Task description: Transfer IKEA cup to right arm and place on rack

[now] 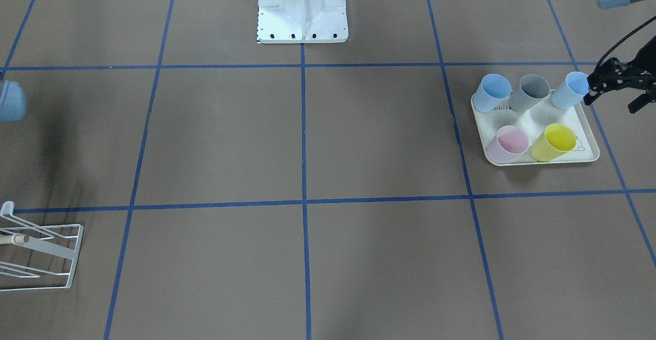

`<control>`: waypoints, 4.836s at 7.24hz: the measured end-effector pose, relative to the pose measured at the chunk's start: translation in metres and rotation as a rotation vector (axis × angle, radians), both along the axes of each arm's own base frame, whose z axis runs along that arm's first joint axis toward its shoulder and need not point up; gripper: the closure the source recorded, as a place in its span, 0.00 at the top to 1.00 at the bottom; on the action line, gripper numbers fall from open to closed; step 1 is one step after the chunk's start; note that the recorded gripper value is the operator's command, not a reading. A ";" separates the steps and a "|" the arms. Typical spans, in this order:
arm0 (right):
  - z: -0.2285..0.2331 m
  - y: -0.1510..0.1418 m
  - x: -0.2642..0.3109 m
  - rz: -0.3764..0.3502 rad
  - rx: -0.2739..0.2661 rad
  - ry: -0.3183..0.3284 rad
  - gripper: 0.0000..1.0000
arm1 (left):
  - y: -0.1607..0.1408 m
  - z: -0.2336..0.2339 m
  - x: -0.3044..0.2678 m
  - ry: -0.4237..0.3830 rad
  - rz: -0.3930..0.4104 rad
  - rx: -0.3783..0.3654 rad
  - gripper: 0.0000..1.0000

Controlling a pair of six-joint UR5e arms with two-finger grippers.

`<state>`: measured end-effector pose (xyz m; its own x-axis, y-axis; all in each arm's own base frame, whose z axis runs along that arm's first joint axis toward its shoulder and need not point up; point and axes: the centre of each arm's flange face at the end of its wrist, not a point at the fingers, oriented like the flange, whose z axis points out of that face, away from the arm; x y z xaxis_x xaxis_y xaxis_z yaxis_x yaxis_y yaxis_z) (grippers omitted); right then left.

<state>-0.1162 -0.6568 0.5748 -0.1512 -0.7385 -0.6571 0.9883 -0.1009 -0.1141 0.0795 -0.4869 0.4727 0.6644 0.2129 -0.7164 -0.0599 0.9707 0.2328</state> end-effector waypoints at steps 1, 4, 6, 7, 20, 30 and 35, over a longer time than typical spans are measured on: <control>0.000 0.001 -0.004 -0.002 0.002 0.005 0.10 | 0.000 0.000 0.000 0.000 0.001 0.000 1.00; -0.001 0.002 -0.012 -0.012 0.005 0.010 0.29 | 0.000 0.002 0.001 -0.001 0.001 -0.003 1.00; -0.002 0.002 -0.017 -0.014 0.007 0.012 0.98 | 0.000 0.002 0.001 -0.001 0.002 -0.004 1.00; -0.003 0.002 -0.018 -0.010 0.010 0.011 0.99 | 0.000 0.002 0.001 -0.001 0.002 -0.004 1.00; -0.217 0.083 -0.020 0.355 -0.283 -0.863 0.99 | 0.006 0.001 -0.005 -0.015 -0.007 0.025 1.00; -0.364 0.187 -0.220 0.706 -0.803 -1.410 1.00 | 0.014 0.116 0.057 -0.019 -0.072 0.001 0.76; -0.365 0.189 -0.223 0.706 -0.802 -1.407 1.00 | 0.007 0.124 0.077 -0.009 -0.047 -0.003 0.46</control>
<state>-0.3394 -0.4682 0.2101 0.6187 -0.5830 0.5267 0.1604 0.7500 0.6417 0.1563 -0.4797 0.5968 0.6799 0.1792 -0.7111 -0.0159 0.9731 0.2300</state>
